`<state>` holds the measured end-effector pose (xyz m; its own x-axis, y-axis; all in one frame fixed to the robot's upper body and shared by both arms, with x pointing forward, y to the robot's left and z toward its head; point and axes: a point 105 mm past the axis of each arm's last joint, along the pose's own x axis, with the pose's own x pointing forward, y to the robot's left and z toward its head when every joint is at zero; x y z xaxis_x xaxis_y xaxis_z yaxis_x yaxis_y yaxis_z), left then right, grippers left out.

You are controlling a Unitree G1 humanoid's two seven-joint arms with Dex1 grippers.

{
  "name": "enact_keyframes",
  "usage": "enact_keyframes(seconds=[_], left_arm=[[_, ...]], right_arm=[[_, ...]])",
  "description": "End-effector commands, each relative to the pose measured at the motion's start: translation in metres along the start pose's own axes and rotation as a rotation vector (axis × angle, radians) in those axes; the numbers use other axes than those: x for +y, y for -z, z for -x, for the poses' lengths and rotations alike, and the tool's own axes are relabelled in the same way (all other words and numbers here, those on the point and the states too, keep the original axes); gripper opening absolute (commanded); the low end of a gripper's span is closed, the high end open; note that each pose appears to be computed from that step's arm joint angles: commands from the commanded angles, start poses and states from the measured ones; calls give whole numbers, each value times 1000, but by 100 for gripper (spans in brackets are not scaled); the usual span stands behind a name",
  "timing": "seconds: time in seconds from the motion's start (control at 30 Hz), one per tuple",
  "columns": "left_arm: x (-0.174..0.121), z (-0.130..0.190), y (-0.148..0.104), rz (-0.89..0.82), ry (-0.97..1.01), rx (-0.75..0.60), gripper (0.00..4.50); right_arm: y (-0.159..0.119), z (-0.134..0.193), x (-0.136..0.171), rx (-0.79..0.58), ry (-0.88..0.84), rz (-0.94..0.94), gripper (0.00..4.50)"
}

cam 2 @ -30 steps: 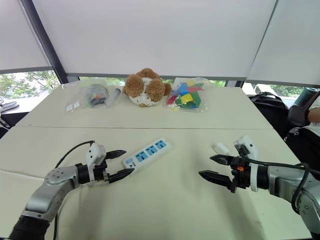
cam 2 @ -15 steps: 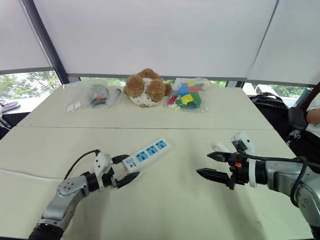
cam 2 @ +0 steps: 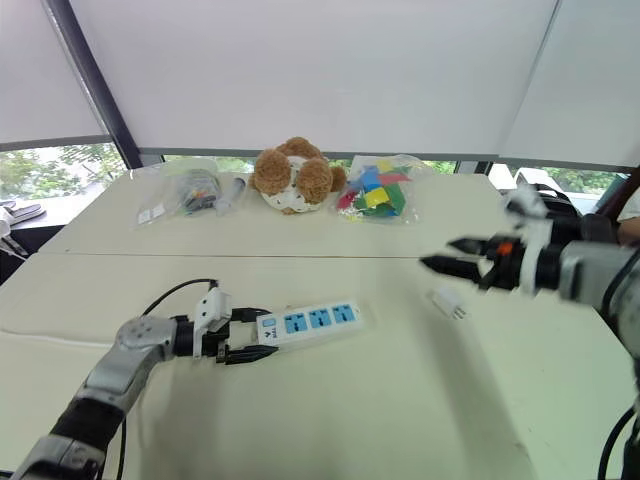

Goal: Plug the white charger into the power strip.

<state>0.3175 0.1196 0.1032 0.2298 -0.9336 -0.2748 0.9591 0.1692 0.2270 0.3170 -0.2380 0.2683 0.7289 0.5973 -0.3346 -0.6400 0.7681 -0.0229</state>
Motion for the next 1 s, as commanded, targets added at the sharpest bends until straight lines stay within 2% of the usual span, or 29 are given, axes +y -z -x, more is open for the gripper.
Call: enact_keyframes(seconds=[0.03, 0.17, 0.37, 0.97, 1.0], left_arm=[[-17, -25, 5, -49, 220, 53, 298], [-16, -39, 8, -81, 284, 68, 298], [-22, -51, 11, -86, 304, 45, 298], [-41, -60, 18, -43, 239, 5, 298], [-42, -61, 19, -42, 238, 5, 298]], right_arm=[[32, -17, -25, 307, 60, 7, 450], [42, -29, -46, 539, 48, 40, 450], [49, -41, -60, 785, 3, 64, 450], [81, -56, -67, 986, 20, 102, 450], [83, -58, -67, 989, 28, 111, 424]])
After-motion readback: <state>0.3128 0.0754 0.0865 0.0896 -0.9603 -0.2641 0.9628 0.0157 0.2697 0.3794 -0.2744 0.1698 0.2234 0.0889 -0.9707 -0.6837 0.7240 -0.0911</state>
